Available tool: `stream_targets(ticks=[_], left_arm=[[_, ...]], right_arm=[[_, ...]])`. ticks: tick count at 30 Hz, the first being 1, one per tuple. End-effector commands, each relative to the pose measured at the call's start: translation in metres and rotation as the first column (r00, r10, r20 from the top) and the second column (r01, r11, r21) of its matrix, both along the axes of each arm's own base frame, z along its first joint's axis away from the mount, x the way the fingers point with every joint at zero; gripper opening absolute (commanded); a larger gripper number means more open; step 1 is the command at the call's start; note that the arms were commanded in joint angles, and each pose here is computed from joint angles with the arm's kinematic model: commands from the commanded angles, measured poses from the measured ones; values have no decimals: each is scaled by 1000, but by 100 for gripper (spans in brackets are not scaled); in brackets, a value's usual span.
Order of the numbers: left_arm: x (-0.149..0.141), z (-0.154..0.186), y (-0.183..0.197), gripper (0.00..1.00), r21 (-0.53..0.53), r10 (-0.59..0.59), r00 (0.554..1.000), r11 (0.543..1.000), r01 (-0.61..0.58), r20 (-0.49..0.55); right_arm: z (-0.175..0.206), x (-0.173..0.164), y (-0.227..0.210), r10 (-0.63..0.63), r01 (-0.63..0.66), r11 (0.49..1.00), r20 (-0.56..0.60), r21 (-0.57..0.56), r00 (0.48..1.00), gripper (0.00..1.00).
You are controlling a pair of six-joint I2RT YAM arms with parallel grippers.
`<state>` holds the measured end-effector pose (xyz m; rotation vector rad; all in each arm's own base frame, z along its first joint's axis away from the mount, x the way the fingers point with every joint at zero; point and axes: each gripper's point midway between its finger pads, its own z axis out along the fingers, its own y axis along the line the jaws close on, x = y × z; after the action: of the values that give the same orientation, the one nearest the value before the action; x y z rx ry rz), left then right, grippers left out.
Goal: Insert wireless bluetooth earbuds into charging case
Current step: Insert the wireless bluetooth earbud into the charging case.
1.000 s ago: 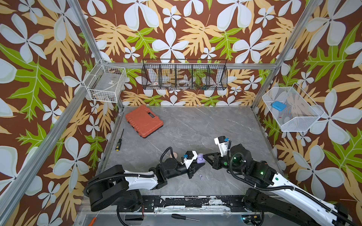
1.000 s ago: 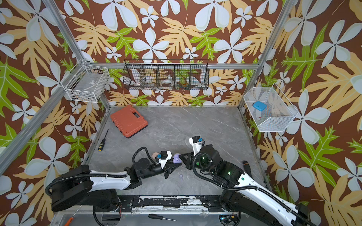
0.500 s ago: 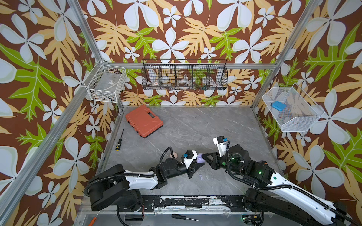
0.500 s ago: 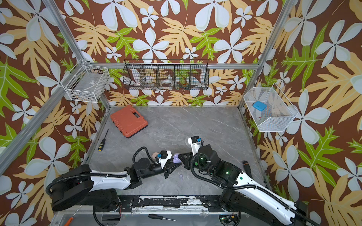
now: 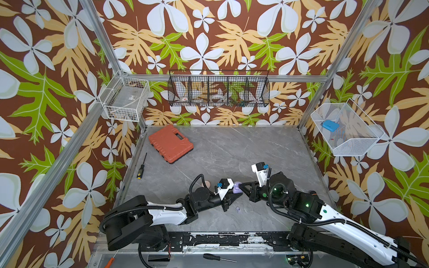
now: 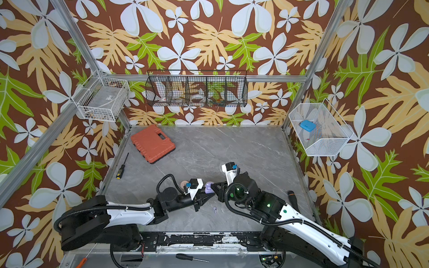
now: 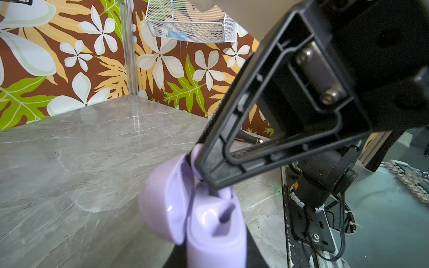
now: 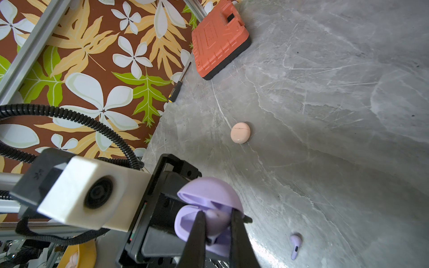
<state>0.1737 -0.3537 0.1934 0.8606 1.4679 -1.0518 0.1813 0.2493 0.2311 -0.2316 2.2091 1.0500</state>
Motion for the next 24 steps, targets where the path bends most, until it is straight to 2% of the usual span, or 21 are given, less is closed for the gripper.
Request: stream_targets(ticks=[1, 9, 24], left_arm=[[-1, 15, 1, 0, -47, -3, 999, 999, 6, 47], [-1, 15, 1, 0, -43, -3, 999, 999, 5, 51], [-1, 14, 1, 0, -38, -3, 998, 999, 5, 61]], right_arm=[[1, 0, 2, 5, -5, 1000, 11, -5, 1000, 13], [0, 0, 2, 0, 0, 1000, 13, -16, 1000, 21], [7, 0, 0, -7, 7, 1000, 19, -13, 1000, 27]])
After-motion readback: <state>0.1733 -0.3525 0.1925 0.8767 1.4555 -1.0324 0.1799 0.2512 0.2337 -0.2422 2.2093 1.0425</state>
